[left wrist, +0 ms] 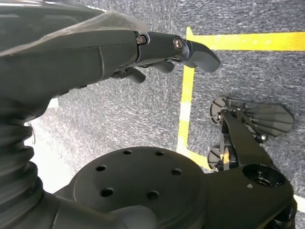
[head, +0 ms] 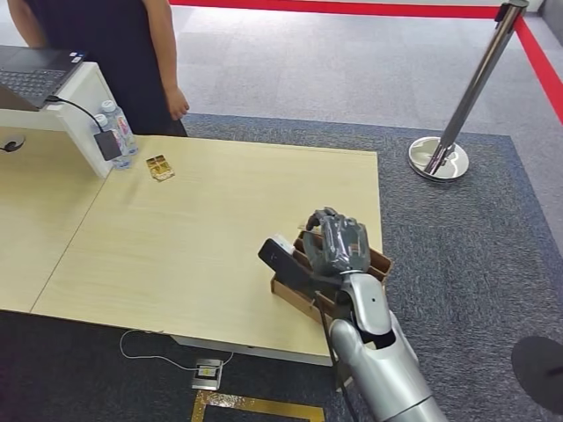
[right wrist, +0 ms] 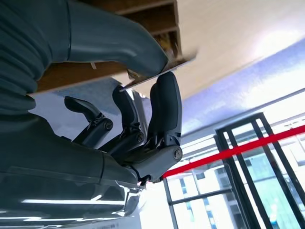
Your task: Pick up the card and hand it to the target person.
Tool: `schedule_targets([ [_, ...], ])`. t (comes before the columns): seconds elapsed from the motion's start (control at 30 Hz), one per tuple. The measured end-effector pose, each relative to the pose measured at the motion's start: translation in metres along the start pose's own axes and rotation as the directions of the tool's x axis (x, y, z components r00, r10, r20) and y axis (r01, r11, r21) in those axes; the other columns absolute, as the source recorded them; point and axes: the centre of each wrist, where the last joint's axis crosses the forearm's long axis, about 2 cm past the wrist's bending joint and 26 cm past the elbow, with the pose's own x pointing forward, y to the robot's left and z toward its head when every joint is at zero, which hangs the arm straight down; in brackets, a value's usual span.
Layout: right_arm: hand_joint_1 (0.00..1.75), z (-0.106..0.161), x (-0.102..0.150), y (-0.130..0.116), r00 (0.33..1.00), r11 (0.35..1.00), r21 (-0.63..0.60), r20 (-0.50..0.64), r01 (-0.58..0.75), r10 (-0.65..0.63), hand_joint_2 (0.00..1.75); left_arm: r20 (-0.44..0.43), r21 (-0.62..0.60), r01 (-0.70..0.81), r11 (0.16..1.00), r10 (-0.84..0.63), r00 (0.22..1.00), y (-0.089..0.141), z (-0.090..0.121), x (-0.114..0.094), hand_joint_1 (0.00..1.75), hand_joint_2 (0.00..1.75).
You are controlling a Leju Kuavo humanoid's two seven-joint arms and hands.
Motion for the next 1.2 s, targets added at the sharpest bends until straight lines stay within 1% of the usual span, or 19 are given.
schedule_targets([
  [0.2,1.75,-0.017,0.013,-0.034,0.995,0.995,-0.100,0.099,-0.005,0.015,1.75,0.007,0.000,-0.005,1.000,0.005,1.000,0.000,0.000,0.001,0.00,1.75],
  [0.33,1.75,-0.035,0.027,-0.059,0.977,0.984,-0.176,0.207,-0.013,0.050,1.75,0.021,-0.007,-0.006,1.000,0.006,1.000,-0.001,0.000,0.002,0.00,1.75],
  [0.5,1.75,-0.062,0.057,-0.094,0.933,0.965,-0.260,0.345,-0.010,0.103,1.75,0.031,-0.014,-0.007,1.000,0.007,0.999,-0.002,-0.001,0.004,0.00,1.75],
  [0.7,1.75,-0.085,0.093,-0.122,0.865,0.940,-0.339,0.479,0.027,0.148,1.75,0.034,-0.013,-0.007,1.000,0.007,0.999,-0.003,-0.001,0.006,0.00,1.75],
  [0.8,1.75,-0.096,0.107,-0.127,0.846,0.939,-0.342,0.510,0.033,0.156,1.75,0.034,-0.009,-0.006,1.000,0.007,0.999,-0.003,-0.001,0.007,0.00,1.75],
  [0.93,1.75,-0.109,0.119,-0.127,0.843,0.945,-0.325,0.519,0.040,0.143,1.75,0.034,-0.009,-0.006,1.000,0.007,0.999,-0.004,-0.001,0.008,0.00,1.75],
  [1.07,1.75,-0.117,0.124,-0.122,0.850,0.953,-0.300,0.510,0.036,0.129,1.75,0.033,-0.011,-0.006,1.000,0.006,0.999,-0.006,-0.001,0.008,0.00,1.75],
  [1.2,1.75,-0.123,0.122,-0.116,0.857,0.959,-0.283,0.496,0.008,0.139,1.75,0.031,-0.013,0.002,1.000,-0.002,1.000,-0.007,-0.001,0.008,0.00,1.75],
])
